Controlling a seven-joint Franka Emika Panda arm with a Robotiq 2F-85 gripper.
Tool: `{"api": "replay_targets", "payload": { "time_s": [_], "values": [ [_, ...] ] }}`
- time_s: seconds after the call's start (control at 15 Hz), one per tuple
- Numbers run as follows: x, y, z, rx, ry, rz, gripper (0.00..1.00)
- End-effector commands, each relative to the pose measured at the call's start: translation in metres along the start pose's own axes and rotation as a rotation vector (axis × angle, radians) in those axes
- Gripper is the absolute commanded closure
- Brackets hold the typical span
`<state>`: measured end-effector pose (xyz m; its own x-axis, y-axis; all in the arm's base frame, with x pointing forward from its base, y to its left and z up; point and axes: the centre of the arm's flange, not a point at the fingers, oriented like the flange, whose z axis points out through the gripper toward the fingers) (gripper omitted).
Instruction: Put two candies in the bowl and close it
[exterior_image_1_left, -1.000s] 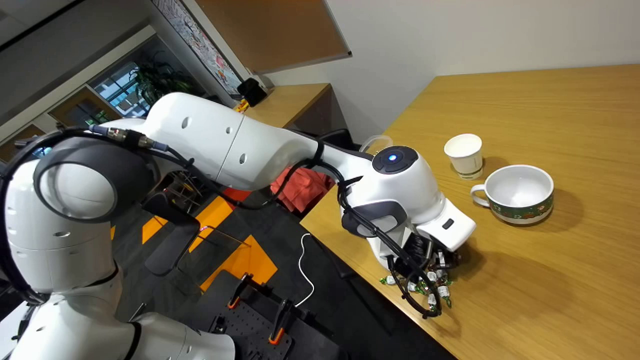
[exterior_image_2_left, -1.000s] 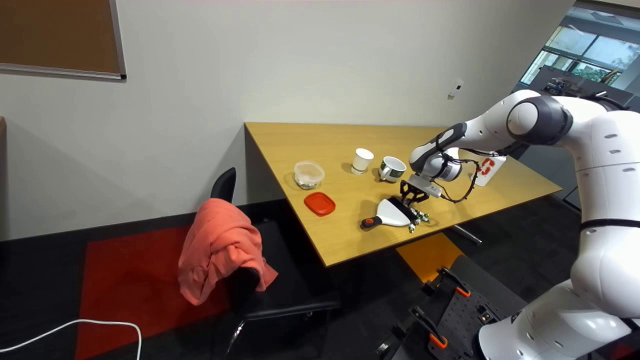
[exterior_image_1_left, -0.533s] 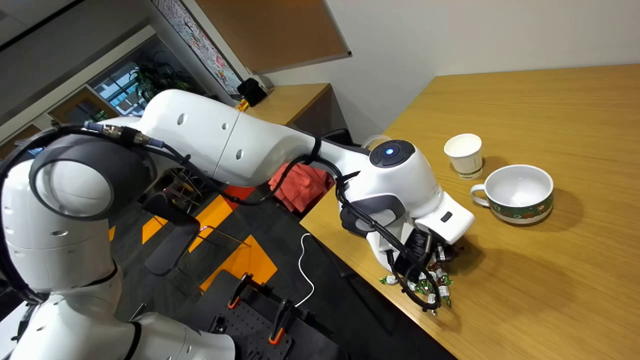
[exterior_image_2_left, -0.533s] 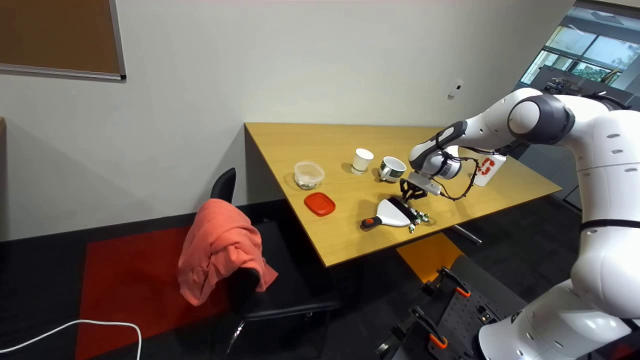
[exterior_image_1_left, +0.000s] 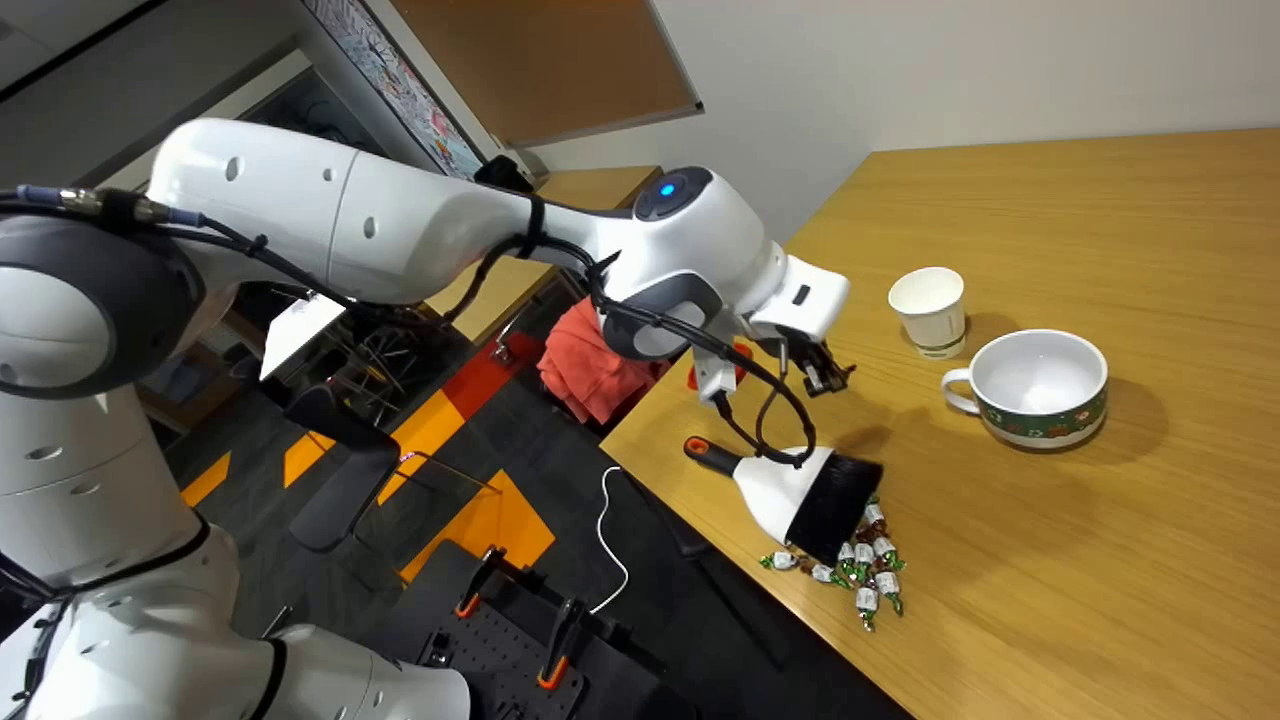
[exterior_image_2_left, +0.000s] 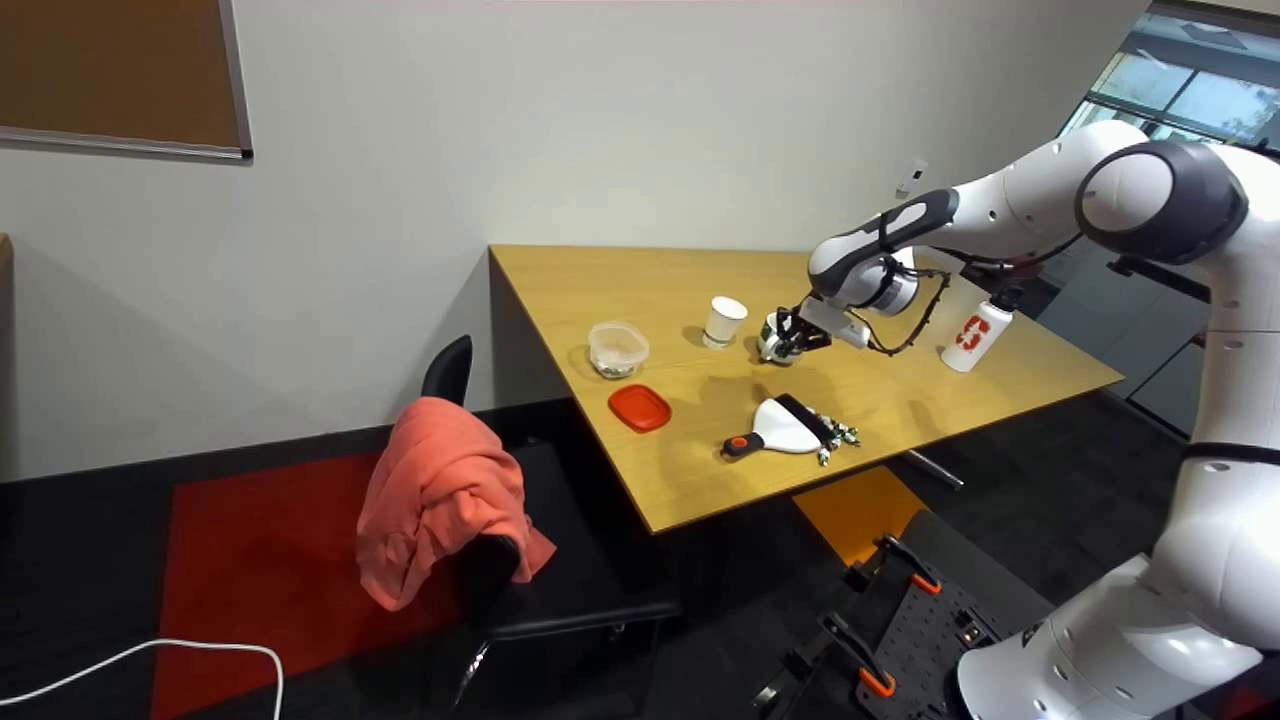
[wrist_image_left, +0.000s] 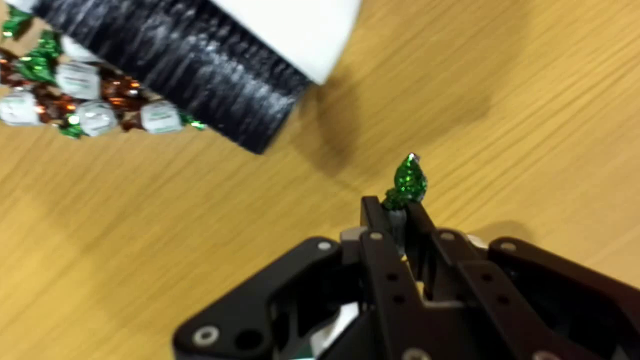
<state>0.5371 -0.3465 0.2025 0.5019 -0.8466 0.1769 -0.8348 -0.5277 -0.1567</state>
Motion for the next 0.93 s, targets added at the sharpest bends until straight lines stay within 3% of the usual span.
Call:
{"api": "replay_targets", "payload": {
  "time_s": [0.0,0.33,0.47,0.53,0.87],
  "values": [
    [-0.044,-0.064,-0.037,0.102,0.036,-0.17,0.97],
    [-0.087,-0.152,-0.05,0.22,0.047,-0.377,0.97],
    [-0.09,-0.151,-0.048,0.195,0.042,-0.391,0.97],
    [-0.091,-0.161,-0.044,0.2,0.029,-0.37,0.86],
    [-0.087,-0.154,-0.043,0.19,0.033,-0.375,0.86]
  ]
}}
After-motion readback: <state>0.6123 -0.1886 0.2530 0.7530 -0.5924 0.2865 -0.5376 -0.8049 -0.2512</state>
